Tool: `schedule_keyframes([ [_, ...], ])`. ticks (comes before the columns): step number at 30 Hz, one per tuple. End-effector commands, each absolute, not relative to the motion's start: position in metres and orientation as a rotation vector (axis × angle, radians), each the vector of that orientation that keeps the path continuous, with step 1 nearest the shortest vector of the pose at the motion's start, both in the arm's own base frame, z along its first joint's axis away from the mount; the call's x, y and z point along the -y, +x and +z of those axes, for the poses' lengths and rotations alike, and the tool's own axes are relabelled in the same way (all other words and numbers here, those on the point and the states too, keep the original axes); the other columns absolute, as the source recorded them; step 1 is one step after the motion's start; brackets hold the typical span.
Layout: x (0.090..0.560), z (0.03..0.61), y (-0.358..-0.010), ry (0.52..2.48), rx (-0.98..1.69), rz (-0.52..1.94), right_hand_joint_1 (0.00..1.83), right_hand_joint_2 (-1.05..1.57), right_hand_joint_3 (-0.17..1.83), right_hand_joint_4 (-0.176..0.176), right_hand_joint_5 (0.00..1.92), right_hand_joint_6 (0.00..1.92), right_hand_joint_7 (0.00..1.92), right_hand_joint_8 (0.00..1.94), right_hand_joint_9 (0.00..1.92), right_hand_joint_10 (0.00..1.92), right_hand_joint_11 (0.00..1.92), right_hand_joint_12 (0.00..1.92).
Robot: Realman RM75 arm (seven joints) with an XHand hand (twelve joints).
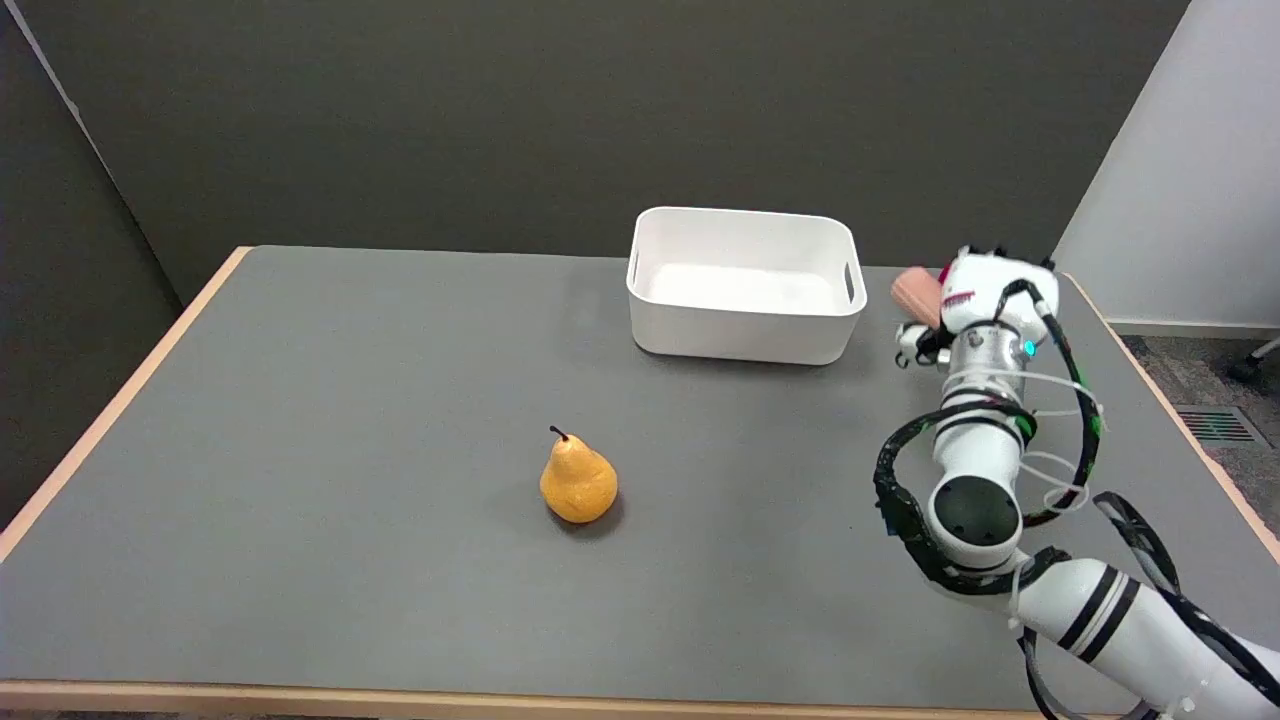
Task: Place the wooden cylinder in the white box.
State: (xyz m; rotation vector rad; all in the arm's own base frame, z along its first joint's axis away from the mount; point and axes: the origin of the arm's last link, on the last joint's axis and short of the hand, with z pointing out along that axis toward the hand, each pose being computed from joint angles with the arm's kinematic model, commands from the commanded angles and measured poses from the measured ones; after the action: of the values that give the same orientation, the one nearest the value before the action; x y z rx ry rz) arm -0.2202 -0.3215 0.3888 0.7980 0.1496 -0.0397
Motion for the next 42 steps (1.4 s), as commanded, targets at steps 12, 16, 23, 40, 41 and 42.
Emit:
schedule_keyframes([
  [12,0.458,0.323,-0.153,1.186,-0.227,0.051,0.93,0.90,0.77,0.129,0.75,1.57,0.45,1.94,1.07,1.92,0.79,1.92],
  [16,0.484,0.321,-0.172,1.195,-0.136,0.035,0.92,0.89,0.78,0.137,0.75,1.58,0.43,1.94,1.06,1.92,0.77,1.92],
  [23,0.507,0.325,-0.199,1.188,-0.027,0.013,0.92,0.89,0.79,0.133,0.75,1.60,0.37,1.94,1.04,1.92,0.73,1.92],
  [40,0.506,0.329,-0.224,1.216,0.072,0.036,0.91,0.93,0.76,0.101,0.71,1.64,0.17,1.94,0.78,1.92,0.28,1.92],
  [41,0.505,0.329,-0.224,1.218,0.073,0.038,0.91,0.93,0.76,0.100,0.71,1.64,0.17,1.94,0.77,1.92,0.31,1.92],
  [42,0.504,0.329,-0.224,1.219,0.073,0.040,0.91,0.93,0.77,0.099,0.72,1.64,0.17,1.94,0.77,1.92,0.34,1.92],
])
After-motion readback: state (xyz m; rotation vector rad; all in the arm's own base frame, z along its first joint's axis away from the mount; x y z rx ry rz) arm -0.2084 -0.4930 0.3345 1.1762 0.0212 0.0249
